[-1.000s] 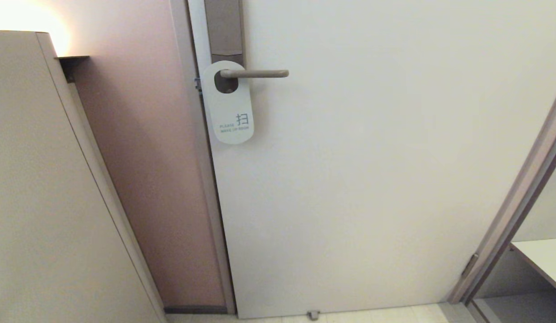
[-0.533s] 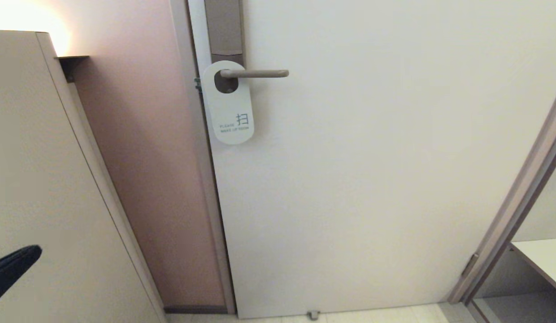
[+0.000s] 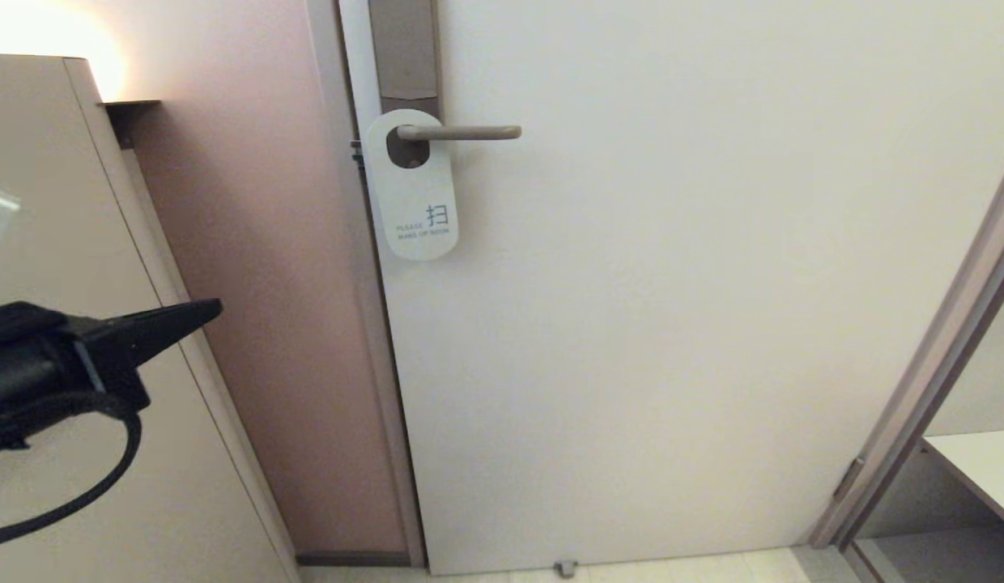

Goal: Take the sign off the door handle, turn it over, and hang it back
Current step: Take down the sign

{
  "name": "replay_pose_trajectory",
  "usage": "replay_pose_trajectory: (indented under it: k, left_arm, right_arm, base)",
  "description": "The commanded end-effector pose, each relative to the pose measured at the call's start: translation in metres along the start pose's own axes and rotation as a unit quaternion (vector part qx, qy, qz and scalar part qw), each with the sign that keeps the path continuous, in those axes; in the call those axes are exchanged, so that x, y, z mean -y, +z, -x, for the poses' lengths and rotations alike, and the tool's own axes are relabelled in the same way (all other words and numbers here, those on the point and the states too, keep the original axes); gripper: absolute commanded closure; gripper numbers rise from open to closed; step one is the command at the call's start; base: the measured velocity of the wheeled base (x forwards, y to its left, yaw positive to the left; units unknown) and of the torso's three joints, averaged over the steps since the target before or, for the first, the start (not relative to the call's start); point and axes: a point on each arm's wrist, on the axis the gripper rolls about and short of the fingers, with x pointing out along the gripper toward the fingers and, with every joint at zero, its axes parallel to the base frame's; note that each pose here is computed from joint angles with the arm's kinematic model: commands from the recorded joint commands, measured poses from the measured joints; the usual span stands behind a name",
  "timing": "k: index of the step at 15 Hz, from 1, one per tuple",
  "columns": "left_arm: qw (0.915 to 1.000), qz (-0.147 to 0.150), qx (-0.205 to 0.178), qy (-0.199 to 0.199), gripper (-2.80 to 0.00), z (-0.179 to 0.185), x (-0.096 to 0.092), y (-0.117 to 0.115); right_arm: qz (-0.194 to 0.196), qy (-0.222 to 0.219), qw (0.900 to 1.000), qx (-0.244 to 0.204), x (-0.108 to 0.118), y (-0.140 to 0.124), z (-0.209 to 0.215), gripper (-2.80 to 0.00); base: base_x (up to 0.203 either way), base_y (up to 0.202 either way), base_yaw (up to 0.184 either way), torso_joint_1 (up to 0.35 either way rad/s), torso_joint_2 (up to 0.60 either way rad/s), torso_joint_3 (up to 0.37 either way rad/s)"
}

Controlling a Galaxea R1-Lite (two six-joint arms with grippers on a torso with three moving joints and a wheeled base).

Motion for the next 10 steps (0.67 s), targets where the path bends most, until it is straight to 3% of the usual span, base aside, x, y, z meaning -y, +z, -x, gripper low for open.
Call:
replay_pose_trajectory:
  k: [1, 7, 10]
  left_arm:
    - [0.9995, 0.011, -0.026, -0.016, 0.00, -0.027, -0.015, -0.003]
    - [0.9981, -0.002, 0.012, -0.060, 0.00, -0.075, -0.047, -0.006]
    - [0.9955, -0.001, 0.003, -0.095, 0.00, -0.092, -0.054, -0.009]
  right_arm:
    - [0.001, 0.000, 1.000, 0.000, 0.000, 0.000, 0.000, 0.00]
    - [0.000, 0.000, 1.000, 0.000, 0.000, 0.000, 0.000, 0.00]
    - [0.000, 0.000, 1.000, 0.000, 0.000, 0.000, 0.000, 0.00]
  base:
    - [0.000, 0.000, 0.000, 0.000, 0.00, 0.000]
    - [0.000, 0.000, 0.000, 0.000, 0.00, 0.000]
    - [0.000, 0.000, 0.000, 0.000, 0.00, 0.000]
